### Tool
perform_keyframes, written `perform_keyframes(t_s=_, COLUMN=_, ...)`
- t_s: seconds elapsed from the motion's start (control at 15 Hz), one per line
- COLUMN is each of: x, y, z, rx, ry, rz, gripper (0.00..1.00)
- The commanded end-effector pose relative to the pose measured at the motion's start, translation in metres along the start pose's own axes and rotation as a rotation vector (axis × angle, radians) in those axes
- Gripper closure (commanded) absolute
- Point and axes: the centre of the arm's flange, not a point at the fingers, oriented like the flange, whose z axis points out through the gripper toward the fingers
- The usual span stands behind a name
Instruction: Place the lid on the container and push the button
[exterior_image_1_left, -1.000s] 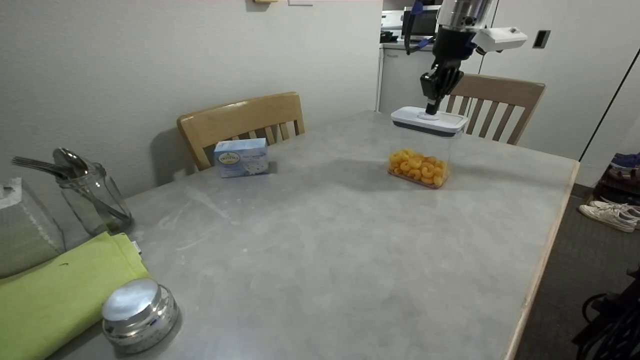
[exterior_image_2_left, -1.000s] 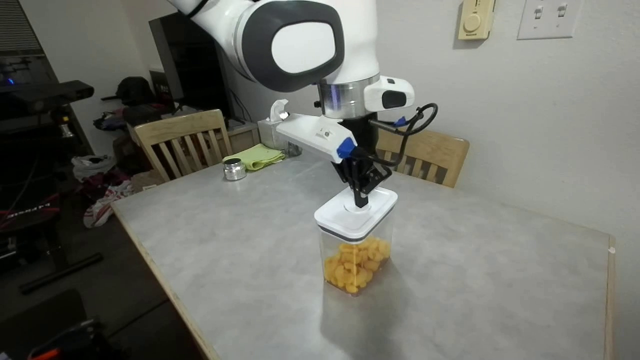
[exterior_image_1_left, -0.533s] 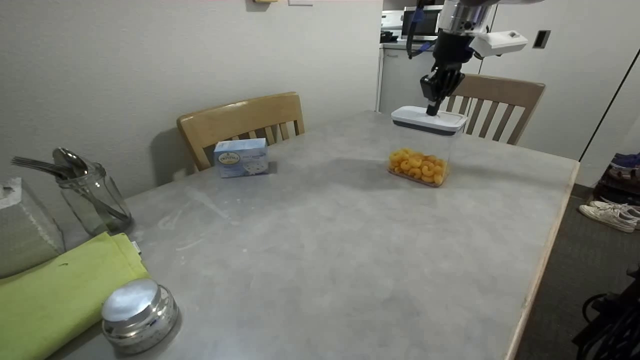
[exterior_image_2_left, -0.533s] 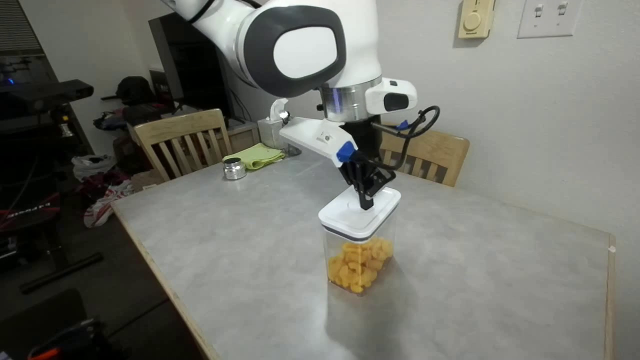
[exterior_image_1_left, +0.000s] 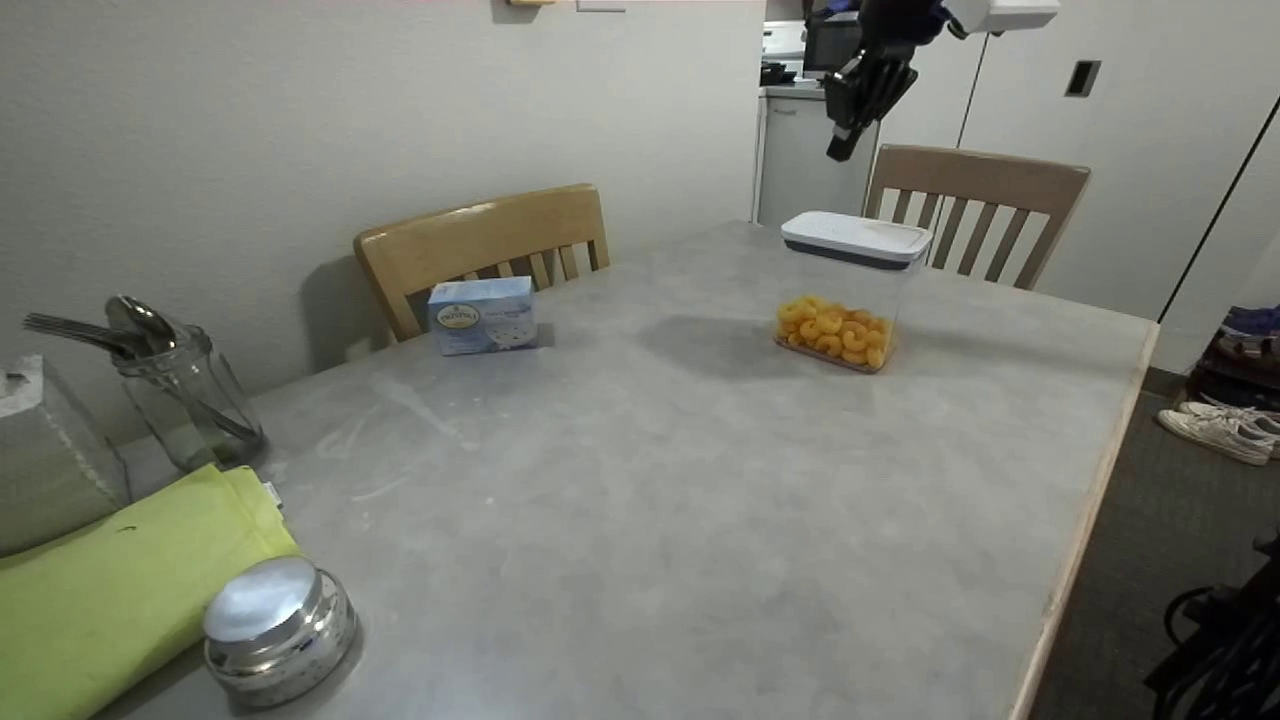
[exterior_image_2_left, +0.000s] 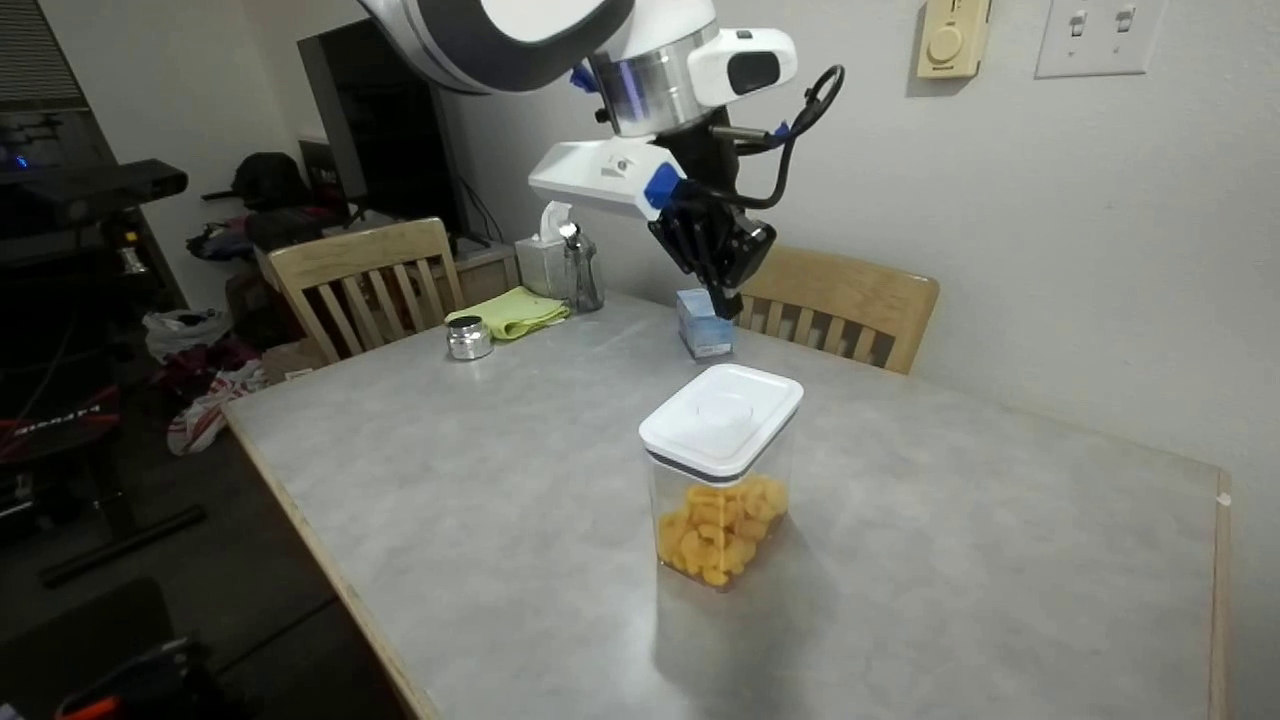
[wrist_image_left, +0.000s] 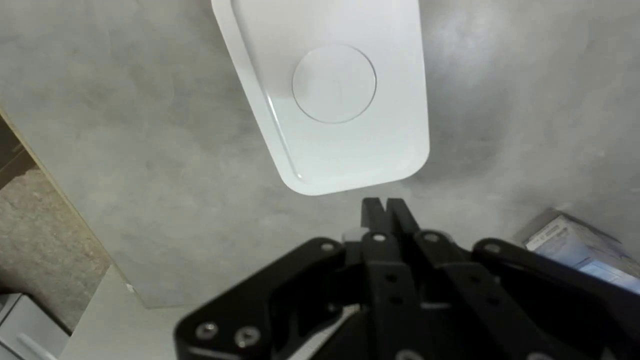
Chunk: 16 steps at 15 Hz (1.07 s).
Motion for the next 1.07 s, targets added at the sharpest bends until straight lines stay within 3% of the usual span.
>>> perform_keyframes(t_s=0.0, x=-0.012, y=-0.005, z=-0.007, rx=-0.003, ry=-0.001, rz=0.006, gripper=0.61)
perform_keyframes(t_s=0.53, x=-0.019, y=-0.009, z=0.006, rx=0.005, ry=-0.033, rz=0.012, gripper=0.05)
perform_keyframes(t_s=0.6, x=-0.020, y=-0.012, z=0.007, rx=0.015, ry=-0.033, rz=0.006, gripper=0.00)
perform_keyframes(t_s=1.0, x=-0.021, y=-0.028, z=0.014, rx=0.036, ry=-0.032, rz=-0.007, gripper=0.00)
